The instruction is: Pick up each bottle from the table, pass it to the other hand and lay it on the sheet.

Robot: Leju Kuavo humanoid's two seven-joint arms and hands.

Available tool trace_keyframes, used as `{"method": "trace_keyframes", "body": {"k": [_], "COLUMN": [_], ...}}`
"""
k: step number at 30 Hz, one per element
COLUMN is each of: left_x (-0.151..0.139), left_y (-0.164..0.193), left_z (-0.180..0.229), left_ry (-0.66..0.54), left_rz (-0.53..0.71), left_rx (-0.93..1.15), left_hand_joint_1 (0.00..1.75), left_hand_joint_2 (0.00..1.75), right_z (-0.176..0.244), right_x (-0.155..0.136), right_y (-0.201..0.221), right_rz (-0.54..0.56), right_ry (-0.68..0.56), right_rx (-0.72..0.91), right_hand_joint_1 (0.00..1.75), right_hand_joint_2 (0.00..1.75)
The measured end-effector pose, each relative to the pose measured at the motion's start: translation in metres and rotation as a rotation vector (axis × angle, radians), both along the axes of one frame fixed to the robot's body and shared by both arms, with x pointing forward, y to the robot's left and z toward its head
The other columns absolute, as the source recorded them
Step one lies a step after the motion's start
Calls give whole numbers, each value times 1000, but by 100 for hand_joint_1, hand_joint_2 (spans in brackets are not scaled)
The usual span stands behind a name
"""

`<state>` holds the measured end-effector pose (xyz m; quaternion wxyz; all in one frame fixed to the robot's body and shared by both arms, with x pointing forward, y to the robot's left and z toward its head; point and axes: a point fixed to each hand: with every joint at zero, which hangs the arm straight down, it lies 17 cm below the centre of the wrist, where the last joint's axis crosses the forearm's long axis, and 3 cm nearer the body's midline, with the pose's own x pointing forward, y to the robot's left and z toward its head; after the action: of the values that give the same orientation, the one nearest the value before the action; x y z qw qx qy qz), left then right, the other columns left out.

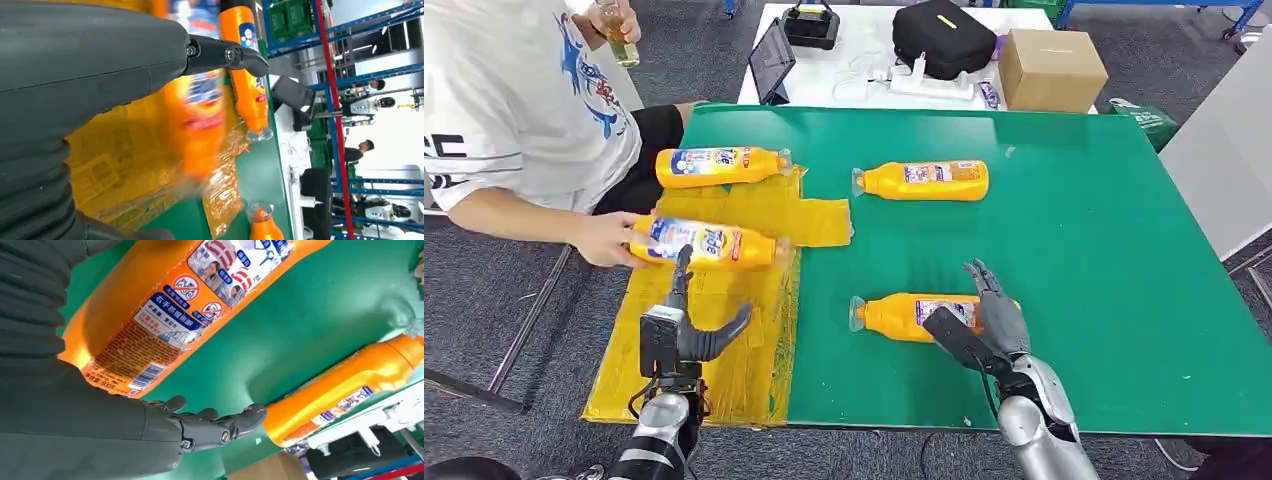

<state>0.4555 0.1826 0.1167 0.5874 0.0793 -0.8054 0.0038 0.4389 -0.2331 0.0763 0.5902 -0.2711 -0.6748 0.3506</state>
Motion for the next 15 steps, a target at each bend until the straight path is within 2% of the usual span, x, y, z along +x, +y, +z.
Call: {"method": "trace_keyframes", "body": {"k": [5, 9, 15], "left_x": [0, 0, 1], "left_y": [0, 0, -1], "left_z": [-1, -3, -6], "left_ry": [3, 6, 12], "left_rz": [-1, 4, -3], "left_rx": [0, 0, -16], "left_hand_joint_1": [0, 0, 0], "left_hand_joint_2": [175, 175, 175], "right_z": [-4, -18, -28], "right_x": [0, 2, 19], "right_y": [-3, -6, -14], "right_rz": [0, 8, 28], "right_ry": [11, 75, 146], "right_rx": [-5, -14, -29], "right_hand_joint_1": [0, 0, 0], "right_hand_joint_2": [175, 175, 175]}}
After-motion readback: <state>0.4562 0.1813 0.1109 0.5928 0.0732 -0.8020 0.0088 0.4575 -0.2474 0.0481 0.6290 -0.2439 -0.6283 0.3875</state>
